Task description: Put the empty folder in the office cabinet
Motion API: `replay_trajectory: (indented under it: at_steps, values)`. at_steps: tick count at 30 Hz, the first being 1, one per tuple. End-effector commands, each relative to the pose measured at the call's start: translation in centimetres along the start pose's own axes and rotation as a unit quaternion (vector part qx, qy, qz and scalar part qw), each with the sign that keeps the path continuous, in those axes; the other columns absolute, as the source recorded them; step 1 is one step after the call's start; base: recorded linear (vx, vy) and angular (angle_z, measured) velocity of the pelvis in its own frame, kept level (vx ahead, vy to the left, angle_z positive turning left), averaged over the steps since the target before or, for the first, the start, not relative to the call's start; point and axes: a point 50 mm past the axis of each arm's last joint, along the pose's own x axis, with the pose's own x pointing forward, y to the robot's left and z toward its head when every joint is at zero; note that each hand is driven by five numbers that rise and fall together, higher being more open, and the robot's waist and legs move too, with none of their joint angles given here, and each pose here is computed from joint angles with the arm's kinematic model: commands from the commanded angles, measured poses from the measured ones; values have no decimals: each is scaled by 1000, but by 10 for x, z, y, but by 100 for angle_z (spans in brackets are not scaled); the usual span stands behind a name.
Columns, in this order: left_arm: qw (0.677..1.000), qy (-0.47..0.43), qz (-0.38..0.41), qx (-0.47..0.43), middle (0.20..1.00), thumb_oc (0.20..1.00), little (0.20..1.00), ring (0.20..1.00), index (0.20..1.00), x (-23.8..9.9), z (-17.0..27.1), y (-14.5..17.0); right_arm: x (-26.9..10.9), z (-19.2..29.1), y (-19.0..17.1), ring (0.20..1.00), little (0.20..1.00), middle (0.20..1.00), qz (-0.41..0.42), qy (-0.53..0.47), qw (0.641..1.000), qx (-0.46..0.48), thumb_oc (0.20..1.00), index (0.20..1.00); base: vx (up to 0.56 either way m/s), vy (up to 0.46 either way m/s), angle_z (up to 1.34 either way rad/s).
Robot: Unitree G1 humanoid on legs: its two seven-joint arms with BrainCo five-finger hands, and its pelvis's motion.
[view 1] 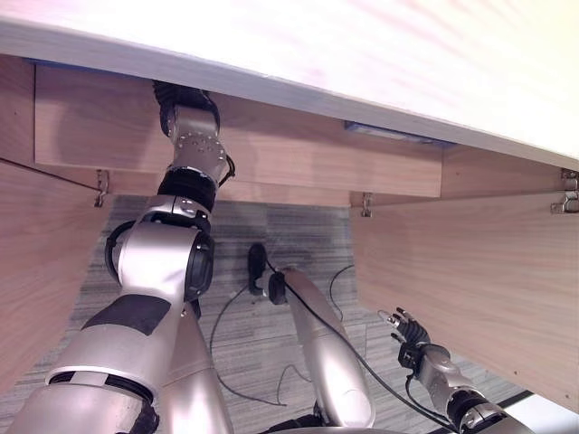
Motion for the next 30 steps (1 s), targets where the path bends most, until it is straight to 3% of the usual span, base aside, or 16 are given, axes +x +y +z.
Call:
replay_trajectory:
  at_steps: [1,2,3,4,17,24,30]
  values:
    - [996,-71,-39,-29,200,200,200,200,200,10,58,-22,-2,5,-15,1000,1000,1000,-19,-10,1000,-3,1000,1000,0,0,0]
    - [996,-71,-38,-29,282,282,282,282,282,10,59,-21,-3,5,-16,1000,1000,1000,-20,-10,1000,-2,1000,1000,0,0,0]
    - [996,-72,-38,-29,592,592,592,592,592,10,59,-21,-3,5,-16,1000,1000,1000,-20,-10,1000,-1,1000,1000,0,0,0]
    - [996,-72,-38,-28,1000,1000,1000,1000,1000,10,60,-20,-3,4,-16,1000,1000,1000,-20,-10,1000,-1,1000,1000,0,0,0]
    - [997,-68,-25,-21,1000,1000,1000,1000,1000,12,57,-8,-3,4,-17,1000,1000,1000,-27,-10,1000,0,1000,1000,0,0,0]
    - [998,-50,13,-21,1000,1000,1000,1000,1000,12,42,23,-3,2,-11,1000,1000,1000,-21,-11,1000,1,1000,1000,0,0,0]
    - [996,-29,82,-23,1000,1000,1000,1000,1000,9,27,70,-5,-12,-5,1000,1000,1000,-18,10,1000,3,1000,1000,4,-5,2]
